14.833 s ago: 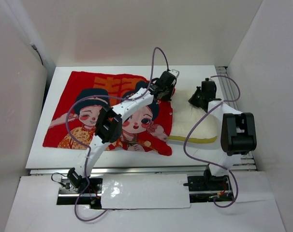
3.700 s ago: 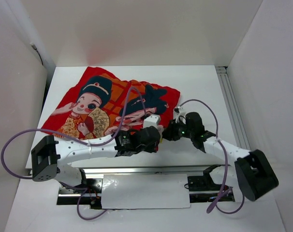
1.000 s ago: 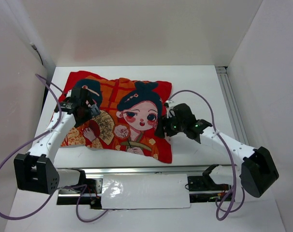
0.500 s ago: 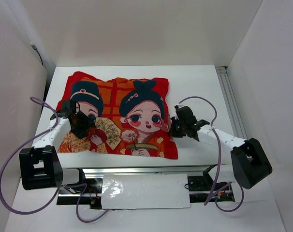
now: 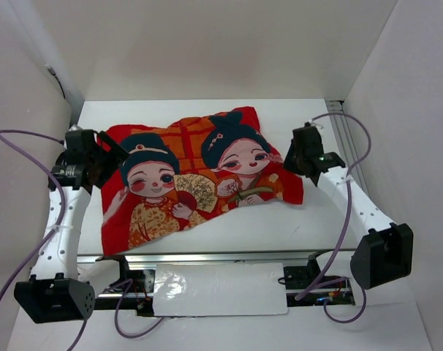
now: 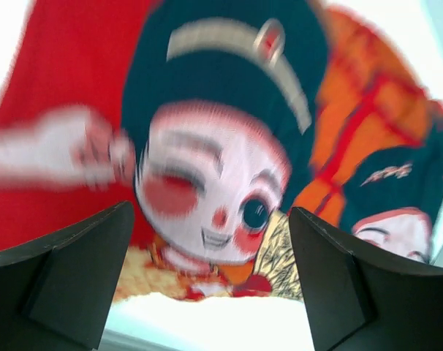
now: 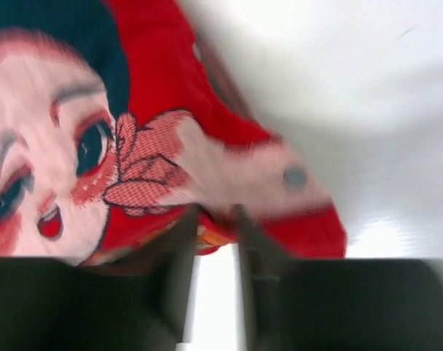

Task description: Put the pillow into the pillowcase

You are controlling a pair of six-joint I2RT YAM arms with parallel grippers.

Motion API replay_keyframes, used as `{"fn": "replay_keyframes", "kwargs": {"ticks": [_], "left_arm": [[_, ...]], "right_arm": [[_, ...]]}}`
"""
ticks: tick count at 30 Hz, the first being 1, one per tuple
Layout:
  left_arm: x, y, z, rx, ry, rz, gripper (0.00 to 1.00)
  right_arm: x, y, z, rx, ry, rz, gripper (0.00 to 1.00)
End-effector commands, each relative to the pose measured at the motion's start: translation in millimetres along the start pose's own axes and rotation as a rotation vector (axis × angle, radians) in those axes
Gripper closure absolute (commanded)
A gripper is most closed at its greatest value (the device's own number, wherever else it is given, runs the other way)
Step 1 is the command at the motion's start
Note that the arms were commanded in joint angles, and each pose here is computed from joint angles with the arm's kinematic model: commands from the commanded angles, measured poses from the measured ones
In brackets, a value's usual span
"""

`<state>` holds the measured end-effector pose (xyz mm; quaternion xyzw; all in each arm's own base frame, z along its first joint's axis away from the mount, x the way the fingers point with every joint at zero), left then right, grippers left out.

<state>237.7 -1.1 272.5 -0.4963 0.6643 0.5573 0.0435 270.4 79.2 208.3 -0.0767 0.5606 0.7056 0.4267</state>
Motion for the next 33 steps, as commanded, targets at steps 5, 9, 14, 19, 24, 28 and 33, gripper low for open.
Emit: {"fn": "replay_keyframes", "kwargs": {"ticks": [5, 9, 14, 19, 24, 28, 33], "left_arm": [[-35, 4, 20, -0.158, 0.024, -0.019, 0.00], [-37, -5, 26, -0.179, 0.036, 0.009, 0.00], [-30, -14, 28, -0.165, 0.016, 0.043, 0.00], [-27, -5, 23, -0.138, -0.012, 0.013, 0.00], [-23, 16, 11, -0.039, -0.064, -0.037, 0.00], [-18, 25, 5, 0.002, -0.117, -0.063, 0.00], [-15, 37, 1, 0.040, -0.140, -0.090, 0.00]], "right_arm": [[-33, 2, -26, 0.276, -0.032, -0.103, 0.27], [-35, 8, -32, 0.241, -0.078, -0.115, 0.16], [-34, 9, -22, 0.098, -0.058, -0.086, 0.00], [-43, 20, -13, 0.021, -0.047, -0.125, 0.00], [-59, 41, -10, -0.029, -0.075, -0.243, 0.00], [-66, 59, -12, -0.052, -0.094, -0.313, 0.00], [-62, 64, -17, -0.056, -0.099, -0.334, 0.00]]}}
Point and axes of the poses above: each gripper's point midway between its finger pads, its own y axis back along the fingers, its own z axis along the line the jaws close on, x = y × z, the point moved 8 cm from there along y, back along the fingers, and after that the axes turned 11 degrees about -y, right-handed, at the moved point
